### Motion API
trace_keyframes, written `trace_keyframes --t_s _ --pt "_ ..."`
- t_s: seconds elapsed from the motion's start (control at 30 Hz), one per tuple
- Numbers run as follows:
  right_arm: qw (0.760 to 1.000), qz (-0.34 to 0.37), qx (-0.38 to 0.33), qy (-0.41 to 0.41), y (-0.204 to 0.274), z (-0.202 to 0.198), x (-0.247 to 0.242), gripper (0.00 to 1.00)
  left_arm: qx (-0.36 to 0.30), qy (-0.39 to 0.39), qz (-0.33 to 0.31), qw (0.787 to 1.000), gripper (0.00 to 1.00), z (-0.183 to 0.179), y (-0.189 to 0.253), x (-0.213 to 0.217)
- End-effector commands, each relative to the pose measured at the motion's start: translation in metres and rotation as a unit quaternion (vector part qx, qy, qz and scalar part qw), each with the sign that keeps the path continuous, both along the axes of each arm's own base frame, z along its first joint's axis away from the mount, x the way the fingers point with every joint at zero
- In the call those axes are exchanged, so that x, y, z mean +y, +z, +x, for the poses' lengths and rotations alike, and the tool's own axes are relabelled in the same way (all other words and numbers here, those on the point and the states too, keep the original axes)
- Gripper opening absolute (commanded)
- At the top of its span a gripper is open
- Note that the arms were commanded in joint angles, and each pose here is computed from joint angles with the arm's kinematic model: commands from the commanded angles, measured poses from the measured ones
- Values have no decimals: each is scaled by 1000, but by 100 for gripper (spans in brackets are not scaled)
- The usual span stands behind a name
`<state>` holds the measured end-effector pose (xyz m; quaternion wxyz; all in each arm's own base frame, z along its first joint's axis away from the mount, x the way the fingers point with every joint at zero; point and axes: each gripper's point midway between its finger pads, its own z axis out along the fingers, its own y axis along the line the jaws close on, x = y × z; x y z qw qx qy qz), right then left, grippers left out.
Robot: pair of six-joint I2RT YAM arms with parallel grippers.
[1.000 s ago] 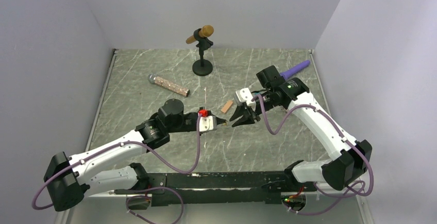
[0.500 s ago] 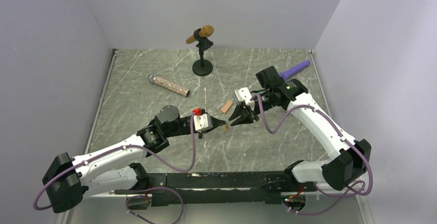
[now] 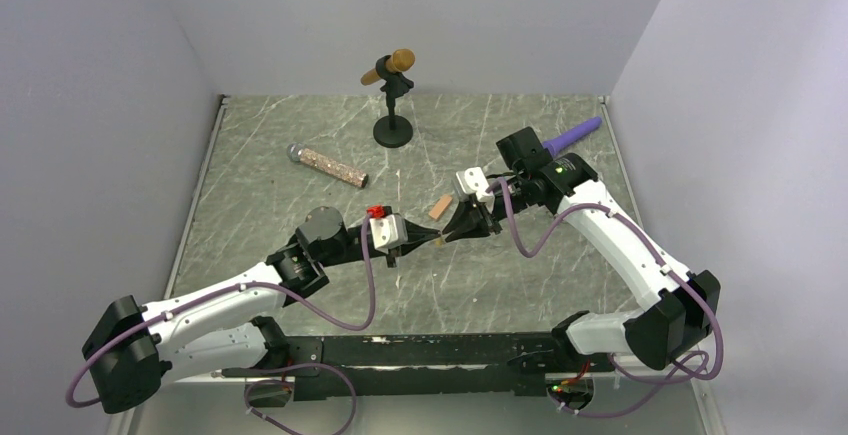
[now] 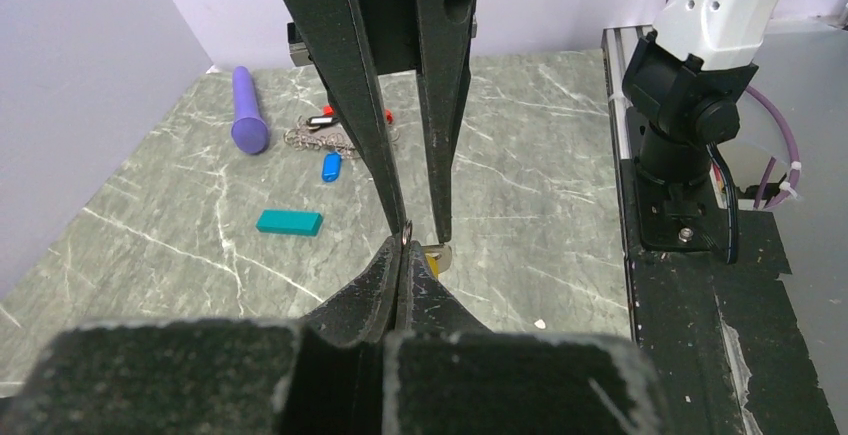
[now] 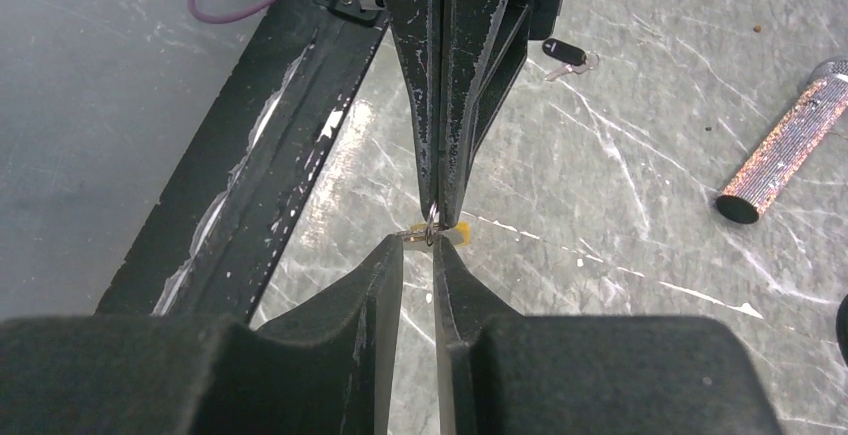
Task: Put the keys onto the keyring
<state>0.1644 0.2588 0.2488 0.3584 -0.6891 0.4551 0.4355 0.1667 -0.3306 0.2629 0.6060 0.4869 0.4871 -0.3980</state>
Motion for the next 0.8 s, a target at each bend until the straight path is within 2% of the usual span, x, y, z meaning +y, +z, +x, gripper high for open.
trace_keyframes --t_s 0.0,0.23,0.5,0.6,0.67,0.77 --pt "999 31 -4 17 12 -4 6 21 -7 6 -29 1000 0 2 16 -1" --pt "999 36 2 21 14 -5 8 15 -4 8 -32 999 0 3 16 -2" --pt "999 36 14 18 15 -4 10 0 3 8 -30 1000 0 3 15 -4" --pt "999 26 22 5 14 -1 10 0 6 8 -24 1000 0 3 14 -5" --pt "1000 5 23 -14 11 5 7 0 10 10 -16 1000 13 4 12 -4" --pt "998 -37 27 -45 3 14 2 0 10 21 -5 1000 50 5 10 1"
